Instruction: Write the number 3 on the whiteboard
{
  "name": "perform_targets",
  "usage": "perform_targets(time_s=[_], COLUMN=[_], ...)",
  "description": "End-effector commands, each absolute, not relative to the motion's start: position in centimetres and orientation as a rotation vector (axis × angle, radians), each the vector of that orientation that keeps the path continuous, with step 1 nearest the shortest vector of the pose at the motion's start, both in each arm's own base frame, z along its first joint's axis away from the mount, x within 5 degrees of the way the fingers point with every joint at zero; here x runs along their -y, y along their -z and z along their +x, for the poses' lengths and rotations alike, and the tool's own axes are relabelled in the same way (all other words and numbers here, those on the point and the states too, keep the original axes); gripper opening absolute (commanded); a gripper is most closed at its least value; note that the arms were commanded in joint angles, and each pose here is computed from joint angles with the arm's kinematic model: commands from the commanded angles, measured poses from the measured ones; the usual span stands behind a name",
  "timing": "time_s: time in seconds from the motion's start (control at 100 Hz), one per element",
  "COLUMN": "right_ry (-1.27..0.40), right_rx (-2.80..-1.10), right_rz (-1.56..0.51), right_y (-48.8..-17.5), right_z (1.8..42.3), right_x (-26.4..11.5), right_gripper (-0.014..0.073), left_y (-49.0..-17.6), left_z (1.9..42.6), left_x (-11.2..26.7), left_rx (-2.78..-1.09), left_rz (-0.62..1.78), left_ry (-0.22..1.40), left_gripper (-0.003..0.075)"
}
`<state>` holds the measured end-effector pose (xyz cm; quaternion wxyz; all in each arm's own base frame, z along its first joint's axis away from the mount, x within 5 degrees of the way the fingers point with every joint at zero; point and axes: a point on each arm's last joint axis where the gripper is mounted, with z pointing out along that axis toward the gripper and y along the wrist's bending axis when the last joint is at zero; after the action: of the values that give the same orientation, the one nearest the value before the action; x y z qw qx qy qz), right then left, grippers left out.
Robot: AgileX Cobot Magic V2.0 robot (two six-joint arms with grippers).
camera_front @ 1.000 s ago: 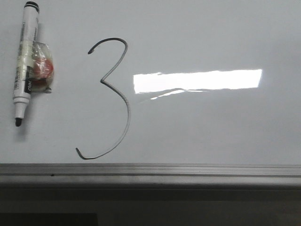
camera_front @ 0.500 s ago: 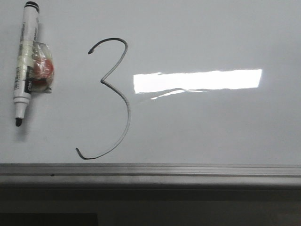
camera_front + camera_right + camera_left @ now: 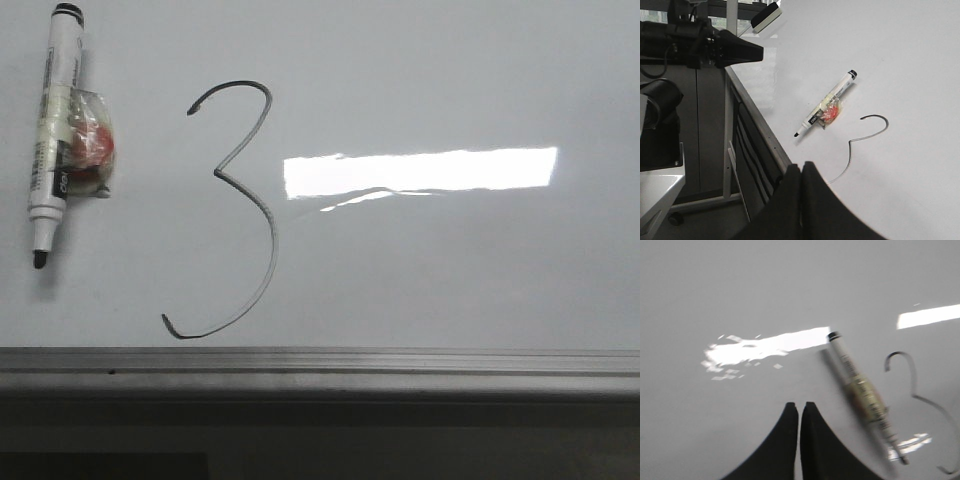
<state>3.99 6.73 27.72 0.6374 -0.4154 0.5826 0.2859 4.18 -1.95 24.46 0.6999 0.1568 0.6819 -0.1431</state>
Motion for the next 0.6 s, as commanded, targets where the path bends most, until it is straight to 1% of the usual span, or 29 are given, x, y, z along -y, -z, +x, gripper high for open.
perform_targets(time_s=[0.0,0.08,0.18,0.31,0.35,0.59], right_ry=[-0.682,-0.682,-0.682,-0.682,-0.682,-0.682], right_rx=[-1.231,-1.231,-1.231,-1.231,-1.231,-1.231], right_rz=[-0.907,-0.907,-0.907,-0.907,-0.907,-0.907], right_y=[-29.3,-29.3,-29.3,-29.3,-29.3,-29.3], right_z=[3.8,3.8,3.8,3.8,3.8,3.8], right_x=[-6.8,-6.8,-6.8,-6.8,-6.8,-6.8], right_gripper=[-0.0066,-0.0066,-0.0066,-0.0066,-0.0066,-0.0066], left_y=[-24.6,-22.9,-21.0,-18.4,-17.6,-17.6], left_z=[4.4,4.9,5.2,5.5,5.4,5.4], left_x=[1.4,0.8,0.3,0.1,0.2,0.2], left_rx=[-1.487,-1.537,-1.591,-1.681,-1.785,-1.777], left_rz=[0.230,0.136,0.059,0.033,0.038,0.037], left_ry=[0.219,0.113,0.031,0.004,0.008,0.007], left_gripper=[-0.0020,-0.0020,-0.0020,-0.0020,-0.0020,-0.0020])
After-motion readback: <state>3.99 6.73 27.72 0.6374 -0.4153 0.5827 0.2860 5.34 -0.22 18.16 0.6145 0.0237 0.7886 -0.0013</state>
